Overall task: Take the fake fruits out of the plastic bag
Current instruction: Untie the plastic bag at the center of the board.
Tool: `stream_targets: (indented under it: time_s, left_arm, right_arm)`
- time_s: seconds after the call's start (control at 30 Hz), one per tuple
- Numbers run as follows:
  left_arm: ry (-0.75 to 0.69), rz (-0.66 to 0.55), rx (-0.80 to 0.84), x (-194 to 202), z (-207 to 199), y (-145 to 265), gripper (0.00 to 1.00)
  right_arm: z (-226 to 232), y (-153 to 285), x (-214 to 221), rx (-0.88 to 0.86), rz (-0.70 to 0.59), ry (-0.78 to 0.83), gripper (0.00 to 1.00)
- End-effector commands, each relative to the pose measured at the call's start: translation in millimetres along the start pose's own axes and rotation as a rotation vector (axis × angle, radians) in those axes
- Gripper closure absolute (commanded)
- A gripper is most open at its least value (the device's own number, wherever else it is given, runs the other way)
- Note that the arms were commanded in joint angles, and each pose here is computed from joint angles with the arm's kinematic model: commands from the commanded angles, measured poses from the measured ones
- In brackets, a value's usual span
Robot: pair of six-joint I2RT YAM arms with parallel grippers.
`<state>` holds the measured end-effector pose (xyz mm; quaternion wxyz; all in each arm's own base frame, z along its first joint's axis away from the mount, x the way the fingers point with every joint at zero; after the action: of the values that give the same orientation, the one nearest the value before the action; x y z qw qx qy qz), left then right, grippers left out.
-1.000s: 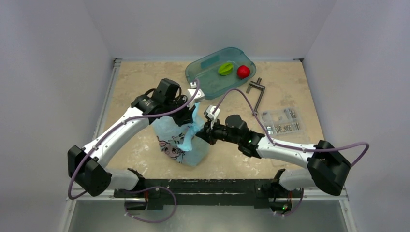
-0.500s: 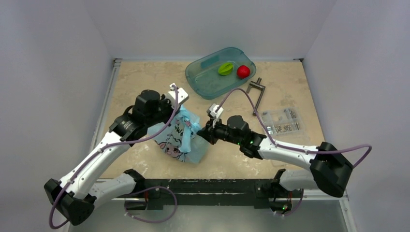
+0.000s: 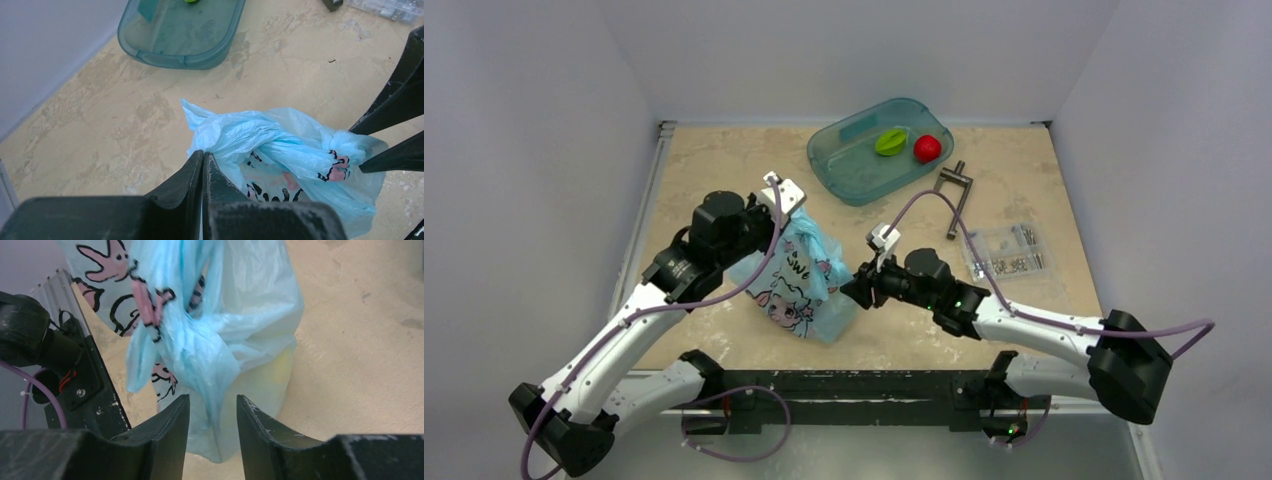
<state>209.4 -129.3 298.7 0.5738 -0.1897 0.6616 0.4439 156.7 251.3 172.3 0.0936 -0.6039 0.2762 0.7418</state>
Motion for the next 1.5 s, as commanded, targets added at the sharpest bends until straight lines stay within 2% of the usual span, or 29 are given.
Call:
stream_targets:
  time_s: [0.0, 0.13, 0.2, 0.43, 0.67, 0.77, 1.03, 1.1, 1.23, 1.47]
  left_arm:
    - [-0.021, -0.056, 0.044, -17, -2, 1, 1.0]
    - [-0.019, -0.061, 0.055, -18, -4, 1, 1.0]
    - [-0.018, -0.059, 0.056, -18, -4, 1, 1.0]
    - [-0.016, -0.049, 0.051, -17, -3, -1, 1.0]
    - [-0.017, -0.048, 0.042, -17, -2, 0, 1.0]
    - [-0.018, -0.048, 0.04, -18, -2, 0, 1.0]
    - [-0.019, -0.047, 0.04, -18, -2, 0, 1.0]
    - [-0.018, -0.049, 0.038, -18, -2, 1, 1.0]
    - [-0.012, -0.057, -0.003, -19, 2, 3, 1.0]
    - [0.011, -0.09, -0.134, -21, 14, 11, 1.0]
  right_arm:
    - [4, 5, -46, -0.01, -0.077, 0.06, 0.54]
    - [10, 4, -80, -0.053, -0.139, 0.086, 0.38]
    - [13, 0, -92, -0.066, -0.158, 0.084, 0.33]
    - [20, -21, -111, -0.048, -0.157, 0.033, 0.32]
    - [23, -29, -107, 0.097, -0.097, 0.02, 0.44]
    - [24, -31, -104, 0.108, -0.084, 0.024, 0.5]
    - [23, -42, -98, 0.152, -0.055, 0.045, 0.52]
    - [23, -43, -98, 0.164, -0.055, 0.048, 0.58]
    - [21, -38, -99, 0.191, -0.067, 0.046, 0.79]
    - [14, -17, -87, 0.261, -0.099, 0.001, 0.91]
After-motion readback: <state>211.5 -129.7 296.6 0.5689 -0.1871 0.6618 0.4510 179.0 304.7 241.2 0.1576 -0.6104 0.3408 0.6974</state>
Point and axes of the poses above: each gripper's point midway between its finger pads, its own y axis back along the fingers, its own z axis along the line the jaws close on, x = y × z, the point moved 8 cm from there along y, back along the fingers, and after that the axes turned 12 degrees about y, right-handed, at the moved point
